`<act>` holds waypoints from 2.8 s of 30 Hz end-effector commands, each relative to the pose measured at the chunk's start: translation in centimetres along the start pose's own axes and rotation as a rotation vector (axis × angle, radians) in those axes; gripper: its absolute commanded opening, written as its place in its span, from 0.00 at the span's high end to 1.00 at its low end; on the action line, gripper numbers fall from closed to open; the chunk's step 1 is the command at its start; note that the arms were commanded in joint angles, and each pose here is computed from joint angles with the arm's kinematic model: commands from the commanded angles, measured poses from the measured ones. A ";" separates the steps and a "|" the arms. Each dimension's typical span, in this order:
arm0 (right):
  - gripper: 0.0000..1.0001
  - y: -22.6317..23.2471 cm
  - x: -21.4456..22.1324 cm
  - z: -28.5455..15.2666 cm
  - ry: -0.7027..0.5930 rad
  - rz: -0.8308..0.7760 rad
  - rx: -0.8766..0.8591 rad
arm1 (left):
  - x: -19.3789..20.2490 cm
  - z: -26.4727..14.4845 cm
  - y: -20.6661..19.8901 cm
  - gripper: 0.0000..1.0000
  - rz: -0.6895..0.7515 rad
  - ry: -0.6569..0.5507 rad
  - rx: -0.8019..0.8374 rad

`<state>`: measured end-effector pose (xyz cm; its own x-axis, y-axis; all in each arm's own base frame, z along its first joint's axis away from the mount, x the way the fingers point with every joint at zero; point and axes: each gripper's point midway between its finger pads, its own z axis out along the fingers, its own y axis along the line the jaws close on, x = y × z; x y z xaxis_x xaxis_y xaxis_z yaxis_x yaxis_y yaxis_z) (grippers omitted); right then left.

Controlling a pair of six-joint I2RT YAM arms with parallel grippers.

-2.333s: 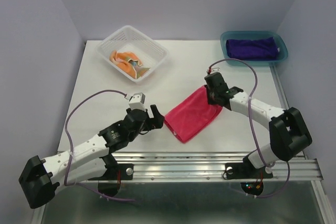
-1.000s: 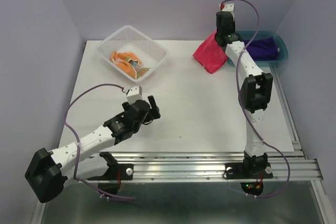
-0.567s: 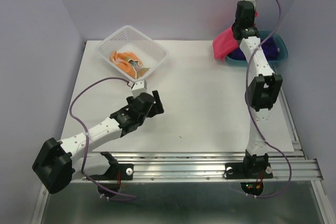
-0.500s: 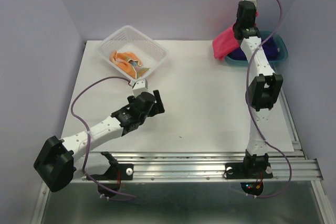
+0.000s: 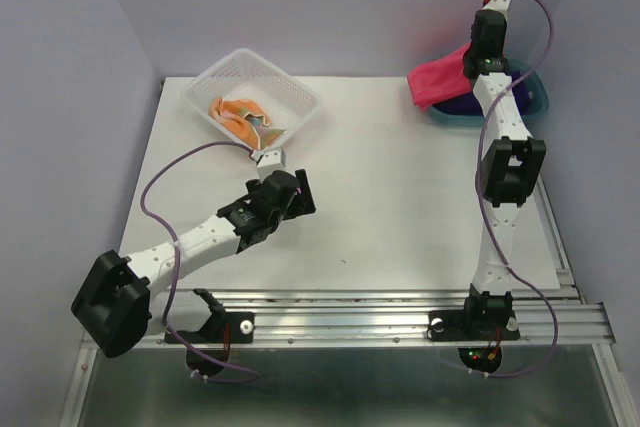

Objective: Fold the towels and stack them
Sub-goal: Neatly place the folded towel into the bin

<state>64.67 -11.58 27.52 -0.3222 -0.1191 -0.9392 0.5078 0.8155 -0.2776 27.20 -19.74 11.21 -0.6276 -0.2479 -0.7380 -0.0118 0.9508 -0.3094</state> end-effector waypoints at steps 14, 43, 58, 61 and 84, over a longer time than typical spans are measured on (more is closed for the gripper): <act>0.99 -1.8 6.5 6.8 0.004 -0.020 0.070 | -4.4 -2.8 1.4 0.01 -0.077 -0.127 -0.032; 0.99 -6.4 4.4 8.5 -0.092 0.072 0.201 | -5.2 -3.7 3.5 0.01 -0.103 -0.174 -0.086; 0.99 -7.4 6.2 10.0 -0.089 0.070 0.230 | -5.0 -3.3 3.4 0.01 -0.099 -0.163 -0.085; 0.93 -7.2 7.0 10.3 -0.088 0.051 0.224 | -5.1 -3.3 3.3 0.01 -0.098 -0.166 -0.082; 0.00 -5.8 4.2 7.0 -0.072 0.168 0.036 | -6.0 -4.1 2.8 0.01 -0.112 -0.200 -0.032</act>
<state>66.91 -22.11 15.87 -0.3336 -0.0822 -0.9391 0.5775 0.7695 -0.2725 27.26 -15.17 15.57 -0.5121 -0.3542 -0.7825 -0.1131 0.9309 -0.3474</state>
